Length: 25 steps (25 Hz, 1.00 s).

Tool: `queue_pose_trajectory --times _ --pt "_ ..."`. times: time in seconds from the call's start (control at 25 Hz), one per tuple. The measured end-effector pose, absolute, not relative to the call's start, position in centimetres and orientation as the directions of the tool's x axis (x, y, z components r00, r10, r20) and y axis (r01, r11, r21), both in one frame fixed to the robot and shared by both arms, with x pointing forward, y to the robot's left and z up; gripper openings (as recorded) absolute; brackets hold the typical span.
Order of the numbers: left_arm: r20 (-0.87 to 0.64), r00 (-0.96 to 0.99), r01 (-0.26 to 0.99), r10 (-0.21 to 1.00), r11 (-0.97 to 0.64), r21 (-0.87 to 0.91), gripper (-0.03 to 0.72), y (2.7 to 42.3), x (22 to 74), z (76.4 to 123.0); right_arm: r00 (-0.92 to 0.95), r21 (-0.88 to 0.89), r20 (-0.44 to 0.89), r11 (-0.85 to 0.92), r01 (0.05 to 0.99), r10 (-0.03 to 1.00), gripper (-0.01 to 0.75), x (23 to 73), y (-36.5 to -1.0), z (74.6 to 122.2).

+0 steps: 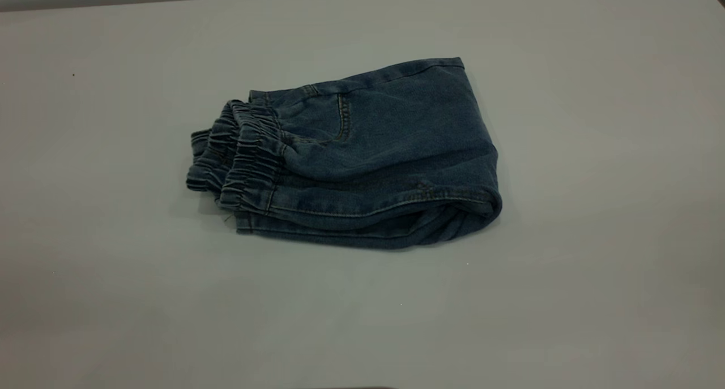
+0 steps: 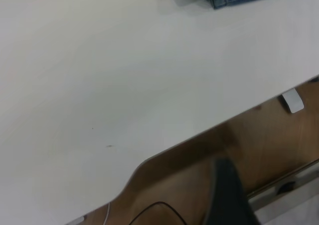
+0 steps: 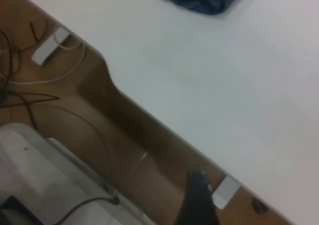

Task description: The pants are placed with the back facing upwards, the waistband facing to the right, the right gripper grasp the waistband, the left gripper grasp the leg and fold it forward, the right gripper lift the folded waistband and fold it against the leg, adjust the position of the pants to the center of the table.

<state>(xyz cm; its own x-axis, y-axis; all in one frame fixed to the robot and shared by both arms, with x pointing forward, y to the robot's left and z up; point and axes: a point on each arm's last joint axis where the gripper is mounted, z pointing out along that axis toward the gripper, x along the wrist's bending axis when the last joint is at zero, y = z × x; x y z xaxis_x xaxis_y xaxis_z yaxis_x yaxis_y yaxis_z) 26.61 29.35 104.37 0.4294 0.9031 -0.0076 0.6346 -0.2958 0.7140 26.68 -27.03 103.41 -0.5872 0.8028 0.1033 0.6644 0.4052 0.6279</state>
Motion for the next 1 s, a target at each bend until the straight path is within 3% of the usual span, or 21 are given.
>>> queue_pose_trajectory --times 0.68,1.0 --pt "-0.003 0.433 0.631 0.902 -0.3 0.716 0.391 29.3 26.6 104.3 -0.583 0.635 0.103 0.398 0.662 0.806 0.475 26.6 -27.1 103.4" --pt "-0.003 0.246 0.677 0.969 -0.169 0.716 0.391 29.9 26.7 104.3 -0.319 0.68 0.126 0.153 0.718 0.939 0.475 26.5 -28.3 103.6"
